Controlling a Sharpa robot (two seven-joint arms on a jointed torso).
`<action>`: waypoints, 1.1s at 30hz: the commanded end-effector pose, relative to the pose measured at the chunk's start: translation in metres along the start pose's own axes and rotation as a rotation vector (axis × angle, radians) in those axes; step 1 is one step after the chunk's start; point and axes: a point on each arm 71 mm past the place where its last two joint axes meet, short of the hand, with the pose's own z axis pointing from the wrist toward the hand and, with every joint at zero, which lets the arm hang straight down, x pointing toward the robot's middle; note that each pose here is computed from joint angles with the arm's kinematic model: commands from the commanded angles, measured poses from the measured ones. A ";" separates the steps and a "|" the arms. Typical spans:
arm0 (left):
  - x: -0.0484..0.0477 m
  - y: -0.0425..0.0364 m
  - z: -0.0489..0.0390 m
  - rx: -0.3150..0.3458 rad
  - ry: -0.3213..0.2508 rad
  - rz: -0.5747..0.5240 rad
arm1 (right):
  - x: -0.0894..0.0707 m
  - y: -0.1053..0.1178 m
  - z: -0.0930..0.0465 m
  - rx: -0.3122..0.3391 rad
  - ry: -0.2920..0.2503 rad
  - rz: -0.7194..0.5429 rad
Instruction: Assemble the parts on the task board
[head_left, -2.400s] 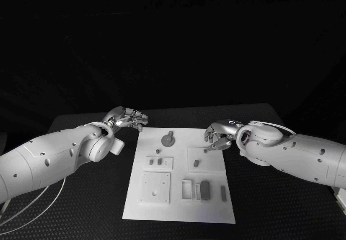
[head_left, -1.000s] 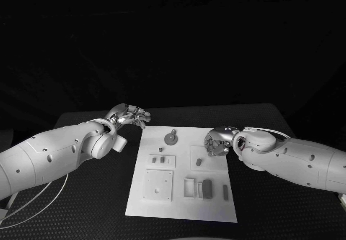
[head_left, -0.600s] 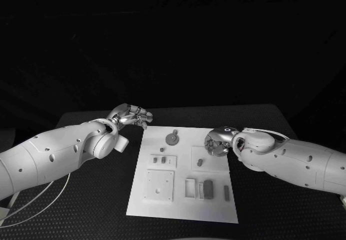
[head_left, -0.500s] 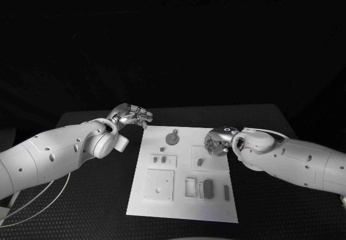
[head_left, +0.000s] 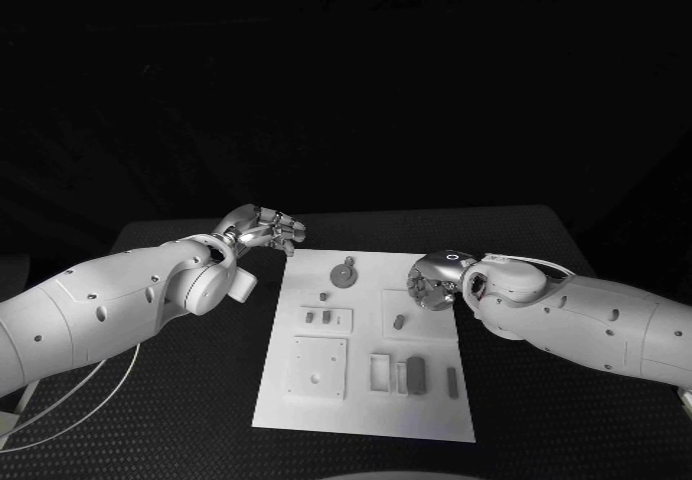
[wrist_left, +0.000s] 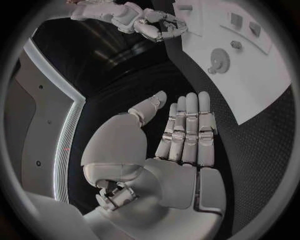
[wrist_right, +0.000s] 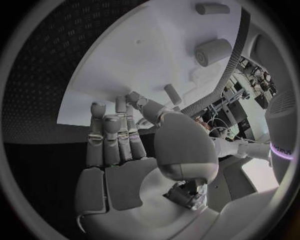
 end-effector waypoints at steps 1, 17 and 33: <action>0.0014 -0.0020 0.0002 0.009 0.013 -0.009 | 0.011 0.000 -0.001 0.005 0.033 -0.025; 0.0006 -0.0021 0.0009 0.012 0.007 -0.007 | 0.005 0.005 -0.004 -0.015 -0.064 -0.027; -0.0012 -0.0014 0.0011 0.012 0.002 -0.006 | -0.017 0.007 -0.011 -0.028 -0.116 -0.017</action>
